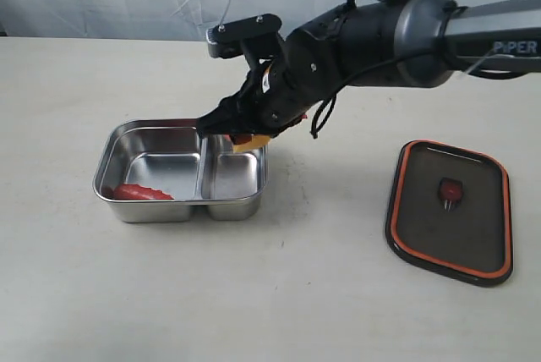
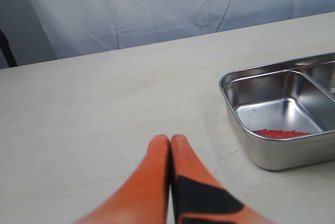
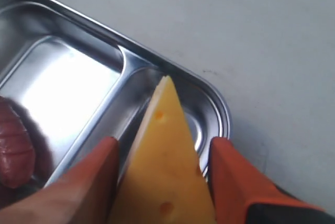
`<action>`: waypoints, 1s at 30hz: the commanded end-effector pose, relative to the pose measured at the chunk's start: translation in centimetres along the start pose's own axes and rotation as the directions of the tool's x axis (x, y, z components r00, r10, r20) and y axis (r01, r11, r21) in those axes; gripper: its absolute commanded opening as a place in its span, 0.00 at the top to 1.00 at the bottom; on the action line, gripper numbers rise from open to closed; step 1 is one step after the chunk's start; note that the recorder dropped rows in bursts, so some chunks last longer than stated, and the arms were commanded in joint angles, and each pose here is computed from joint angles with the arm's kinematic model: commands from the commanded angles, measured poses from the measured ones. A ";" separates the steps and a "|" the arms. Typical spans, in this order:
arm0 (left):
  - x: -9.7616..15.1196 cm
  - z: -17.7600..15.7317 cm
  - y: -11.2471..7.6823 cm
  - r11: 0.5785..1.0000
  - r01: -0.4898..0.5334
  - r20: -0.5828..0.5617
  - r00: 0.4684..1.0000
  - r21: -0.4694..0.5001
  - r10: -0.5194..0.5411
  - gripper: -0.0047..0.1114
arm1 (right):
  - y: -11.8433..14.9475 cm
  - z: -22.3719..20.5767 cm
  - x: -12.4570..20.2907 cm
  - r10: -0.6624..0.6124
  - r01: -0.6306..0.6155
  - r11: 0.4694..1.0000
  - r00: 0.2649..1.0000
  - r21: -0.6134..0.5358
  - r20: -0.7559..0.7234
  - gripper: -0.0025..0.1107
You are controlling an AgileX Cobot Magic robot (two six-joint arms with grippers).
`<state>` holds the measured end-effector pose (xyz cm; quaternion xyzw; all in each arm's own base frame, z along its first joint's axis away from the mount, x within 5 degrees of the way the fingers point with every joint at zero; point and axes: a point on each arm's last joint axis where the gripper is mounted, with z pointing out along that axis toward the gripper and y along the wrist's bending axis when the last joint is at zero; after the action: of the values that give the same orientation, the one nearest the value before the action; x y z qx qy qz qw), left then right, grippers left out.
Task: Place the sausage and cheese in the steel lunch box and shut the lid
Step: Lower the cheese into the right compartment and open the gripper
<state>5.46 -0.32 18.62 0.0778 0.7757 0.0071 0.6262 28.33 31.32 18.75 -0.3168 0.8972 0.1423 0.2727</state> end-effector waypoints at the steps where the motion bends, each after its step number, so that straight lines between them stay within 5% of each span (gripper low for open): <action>1: -0.1 0.0 0.0 1.000 -0.001 0.015 1.000 -0.005 0.001 0.96 | 0.0 1.0 0.1 0.001 -0.001 1.000 1.000 -0.004 -0.013 0.98; 6: -0.1 0.0 0.0 1.000 -0.001 0.015 1.000 -0.005 0.001 0.96 | 0.0 1.2 0.2 0.001 -0.001 1.000 1.000 -0.002 -0.023 0.97; 13: -0.1 0.0 0.0 1.000 -0.001 0.013 1.000 -0.005 0.001 0.96 | 0.1 1.2 0.3 -0.001 0.001 1.000 1.000 -0.003 -0.026 0.78; 30: -0.1 0.0 0.0 1.000 -0.001 0.015 1.000 -0.005 0.001 0.96 | 2.1 1.2 0.7 -0.091 0.090 0.995 0.995 -0.035 -0.038 0.77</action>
<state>5.46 -0.32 18.62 0.0778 0.7757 0.0071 0.6262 27.52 32.44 17.16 -0.3389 0.8976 0.1367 0.2465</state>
